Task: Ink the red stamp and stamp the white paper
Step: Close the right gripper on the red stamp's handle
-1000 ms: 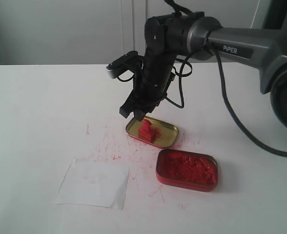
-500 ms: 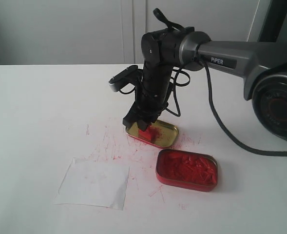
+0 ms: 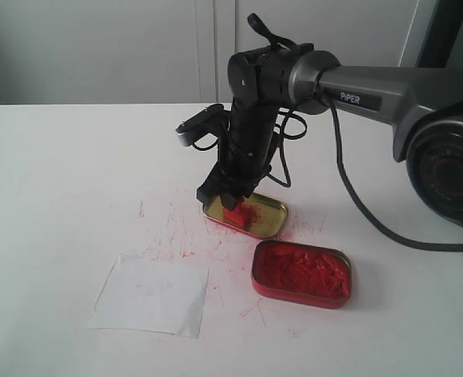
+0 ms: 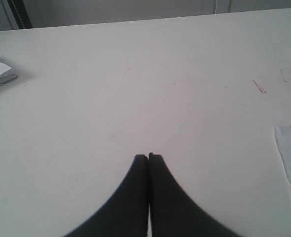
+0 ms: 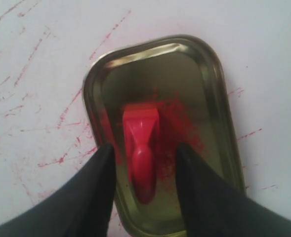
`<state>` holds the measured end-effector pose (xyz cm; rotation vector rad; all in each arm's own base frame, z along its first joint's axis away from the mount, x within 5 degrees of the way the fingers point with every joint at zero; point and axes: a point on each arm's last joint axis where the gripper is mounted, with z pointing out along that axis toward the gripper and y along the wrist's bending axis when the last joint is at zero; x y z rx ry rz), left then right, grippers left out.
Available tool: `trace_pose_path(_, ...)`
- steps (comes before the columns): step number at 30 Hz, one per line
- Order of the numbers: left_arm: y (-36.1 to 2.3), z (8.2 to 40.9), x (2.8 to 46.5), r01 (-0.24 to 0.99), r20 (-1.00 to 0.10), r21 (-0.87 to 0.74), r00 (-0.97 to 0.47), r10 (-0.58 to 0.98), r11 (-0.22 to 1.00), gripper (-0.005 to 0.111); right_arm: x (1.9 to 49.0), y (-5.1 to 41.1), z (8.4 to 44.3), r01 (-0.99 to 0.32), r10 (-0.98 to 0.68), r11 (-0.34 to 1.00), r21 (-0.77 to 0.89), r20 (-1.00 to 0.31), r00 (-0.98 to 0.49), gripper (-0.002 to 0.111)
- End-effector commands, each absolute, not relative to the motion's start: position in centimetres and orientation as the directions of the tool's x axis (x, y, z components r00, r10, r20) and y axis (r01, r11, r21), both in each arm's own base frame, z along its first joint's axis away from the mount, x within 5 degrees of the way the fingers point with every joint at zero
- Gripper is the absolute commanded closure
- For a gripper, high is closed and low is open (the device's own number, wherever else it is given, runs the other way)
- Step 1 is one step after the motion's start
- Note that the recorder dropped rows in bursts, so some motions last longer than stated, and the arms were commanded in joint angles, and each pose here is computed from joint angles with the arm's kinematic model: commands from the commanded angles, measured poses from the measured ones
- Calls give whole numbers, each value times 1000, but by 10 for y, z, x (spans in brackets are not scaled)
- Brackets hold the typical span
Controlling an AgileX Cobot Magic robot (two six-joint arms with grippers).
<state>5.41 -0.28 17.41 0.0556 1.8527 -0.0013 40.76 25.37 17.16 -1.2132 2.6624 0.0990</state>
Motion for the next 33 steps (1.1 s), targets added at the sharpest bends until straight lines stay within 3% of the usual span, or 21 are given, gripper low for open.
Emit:
trace_pose_path(1,-3,174,54,41,-961,29,-274,39,999,107,409,254,167,-743,-729,669,-26,-217,-649,70)
trace_pose_path(12,-3,174,54,41,-961,29,-274,39,999,107,409,254,166,-743,-729,669,-26,-216,-649,71)
trace_pose_path(22,-3,174,54,41,-961,29,-274,39,999,107,408,254,166,-743,-730,668,-23,-209,-650,85)
trace_pose_path(29,-3,174,54,41,-961,29,-274,39,999,107,408,253,166,-744,-731,668,-22,-205,-651,108)
trace_pose_path(33,-3,174,54,41,-961,29,-274,39,999,107,408,253,166,-744,-731,668,-22,-205,-651,108)
